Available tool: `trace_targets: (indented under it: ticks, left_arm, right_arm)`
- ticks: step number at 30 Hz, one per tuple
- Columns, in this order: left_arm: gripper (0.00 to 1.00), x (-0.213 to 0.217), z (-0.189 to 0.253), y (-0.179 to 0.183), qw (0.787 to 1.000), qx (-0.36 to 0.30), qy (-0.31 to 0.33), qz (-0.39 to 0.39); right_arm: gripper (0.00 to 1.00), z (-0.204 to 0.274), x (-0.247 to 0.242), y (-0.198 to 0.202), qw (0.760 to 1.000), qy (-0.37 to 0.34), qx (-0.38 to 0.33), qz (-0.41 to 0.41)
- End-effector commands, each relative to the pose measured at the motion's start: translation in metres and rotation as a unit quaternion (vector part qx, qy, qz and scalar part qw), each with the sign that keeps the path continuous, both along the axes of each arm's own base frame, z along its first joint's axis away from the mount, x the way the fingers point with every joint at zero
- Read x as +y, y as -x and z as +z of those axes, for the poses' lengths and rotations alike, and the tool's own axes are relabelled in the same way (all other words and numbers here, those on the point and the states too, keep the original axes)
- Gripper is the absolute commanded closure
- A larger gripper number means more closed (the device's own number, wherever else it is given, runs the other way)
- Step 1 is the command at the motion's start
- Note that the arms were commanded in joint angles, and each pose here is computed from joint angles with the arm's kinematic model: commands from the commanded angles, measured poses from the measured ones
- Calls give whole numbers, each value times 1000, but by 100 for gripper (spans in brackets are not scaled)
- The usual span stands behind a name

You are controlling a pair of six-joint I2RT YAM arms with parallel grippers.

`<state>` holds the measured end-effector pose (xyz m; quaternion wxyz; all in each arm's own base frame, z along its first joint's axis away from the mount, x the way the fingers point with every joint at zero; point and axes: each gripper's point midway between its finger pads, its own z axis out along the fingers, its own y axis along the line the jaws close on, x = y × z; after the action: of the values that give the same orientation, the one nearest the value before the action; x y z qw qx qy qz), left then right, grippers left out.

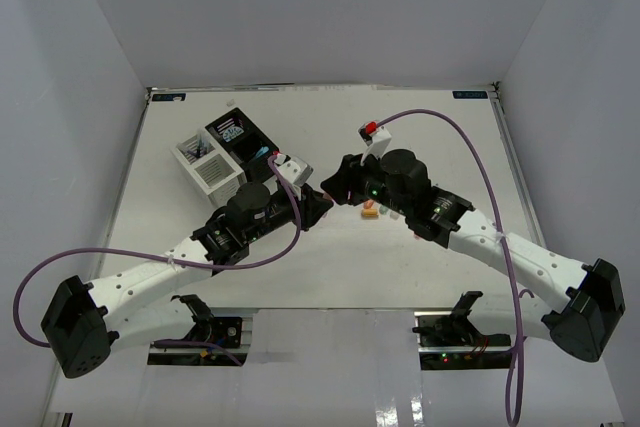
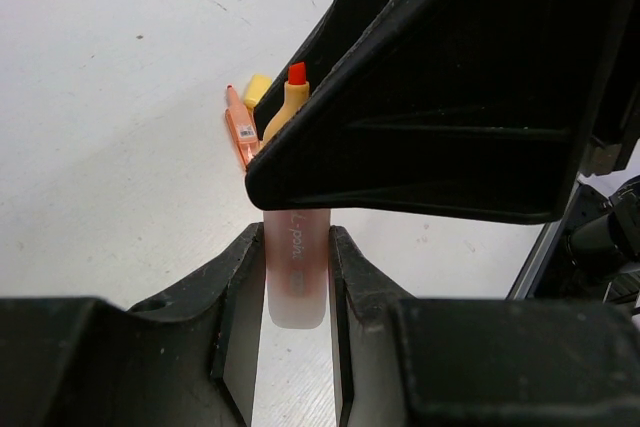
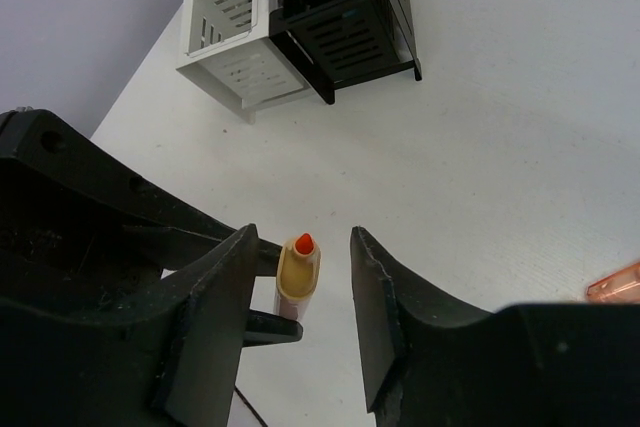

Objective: Sort the stationery into containers
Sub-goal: Close the pen cap on the pen.

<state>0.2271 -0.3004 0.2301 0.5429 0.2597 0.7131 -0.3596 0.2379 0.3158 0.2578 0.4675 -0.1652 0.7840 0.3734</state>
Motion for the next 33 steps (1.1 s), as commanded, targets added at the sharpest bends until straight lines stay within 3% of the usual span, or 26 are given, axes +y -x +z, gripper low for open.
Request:
trace_targets:
  ticks: [1, 10, 13, 16, 17, 20, 25, 29, 33]
  left_arm:
    - [100, -6, 31, 2, 999, -27, 31, -11]
    - [97, -9, 25, 3, 999, -15, 26, -18]
    - [94, -9, 23, 4, 999, -10, 23, -21]
    - [83, -9, 23, 4, 1000, -4, 21, -19]
    - [69, -9, 21, 4, 1000, 2, 16, -18]
    - [44, -10, 15, 2, 1000, 17, 0, -17]
    - [31, -13, 19, 5, 999, 17, -5, -30]
    - [28, -11, 28, 8, 999, 1, -9, -47]
    - [25, -12, 38, 14, 996, -10, -11, -89]
  right_arm:
    - [53, 19, 6, -2, 999, -27, -19, 4]
    - [91, 21, 0, -3, 999, -24, -27, -4]
    - [92, 20, -2, -3, 999, -20, -28, -8]
    - [92, 17, -4, -3, 999, -17, -28, -10]
    - [92, 15, -5, -3, 999, -14, -29, -11]
    - [92, 15, -10, -4, 999, -2, -43, -9]
    - [92, 32, -26, -10, 995, 16, -100, -10]
    - [92, 36, -45, -18, 990, 44, -131, 6]
    - [92, 46, -50, -11, 983, 29, -157, 93]
